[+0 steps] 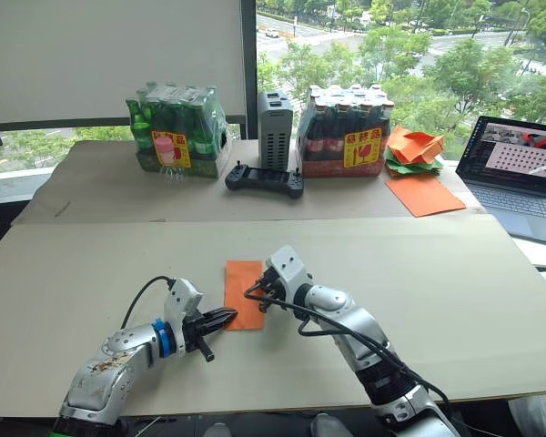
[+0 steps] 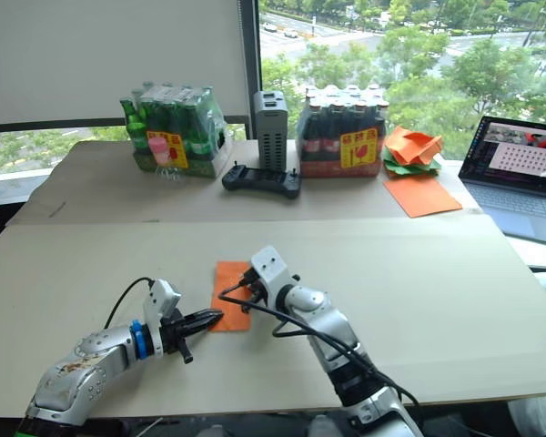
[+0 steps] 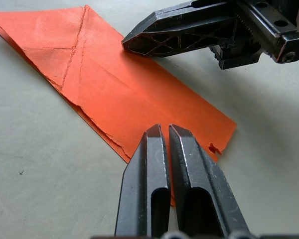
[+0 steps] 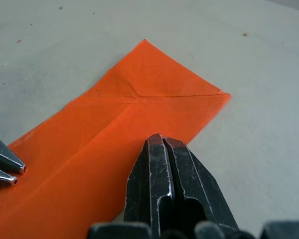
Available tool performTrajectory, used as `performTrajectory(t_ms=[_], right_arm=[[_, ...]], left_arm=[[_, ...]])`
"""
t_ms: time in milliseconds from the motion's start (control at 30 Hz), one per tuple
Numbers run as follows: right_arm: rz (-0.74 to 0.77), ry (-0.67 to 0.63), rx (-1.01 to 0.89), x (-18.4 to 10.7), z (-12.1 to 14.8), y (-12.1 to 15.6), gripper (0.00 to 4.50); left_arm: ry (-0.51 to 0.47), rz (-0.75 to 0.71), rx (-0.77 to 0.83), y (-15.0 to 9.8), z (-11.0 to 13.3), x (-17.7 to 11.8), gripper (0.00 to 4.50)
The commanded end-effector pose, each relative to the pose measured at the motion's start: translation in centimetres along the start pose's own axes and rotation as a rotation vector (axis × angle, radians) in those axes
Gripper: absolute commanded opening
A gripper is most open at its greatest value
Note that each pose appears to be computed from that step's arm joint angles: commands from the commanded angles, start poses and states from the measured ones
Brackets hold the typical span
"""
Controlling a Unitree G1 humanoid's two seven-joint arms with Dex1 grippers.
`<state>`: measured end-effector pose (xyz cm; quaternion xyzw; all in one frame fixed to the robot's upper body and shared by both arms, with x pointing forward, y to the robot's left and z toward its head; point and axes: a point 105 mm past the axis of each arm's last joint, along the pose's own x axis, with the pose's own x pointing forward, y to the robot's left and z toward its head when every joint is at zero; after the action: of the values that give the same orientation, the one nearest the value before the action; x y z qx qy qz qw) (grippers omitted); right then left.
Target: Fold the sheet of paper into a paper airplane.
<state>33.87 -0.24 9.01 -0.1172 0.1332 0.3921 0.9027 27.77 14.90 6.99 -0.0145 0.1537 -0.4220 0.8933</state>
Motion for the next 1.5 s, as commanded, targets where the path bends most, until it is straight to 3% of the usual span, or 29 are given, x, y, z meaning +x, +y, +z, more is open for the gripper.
performTrajectory(t_ms=[33, 1500], right_arm=[[0.025, 0.025, 0.024, -0.2, -0.6, 0.5, 0.0], [0.288, 0.208, 0.149, -3.6, -4.1, 3.4, 0.0]], left_arm=[[0.031, 0.021, -0.013, 0.4, -0.8, -0.4, 0.26], [0.043, 0.033, 0.005, 0.7, -0.1, -0.8, 0.26]])
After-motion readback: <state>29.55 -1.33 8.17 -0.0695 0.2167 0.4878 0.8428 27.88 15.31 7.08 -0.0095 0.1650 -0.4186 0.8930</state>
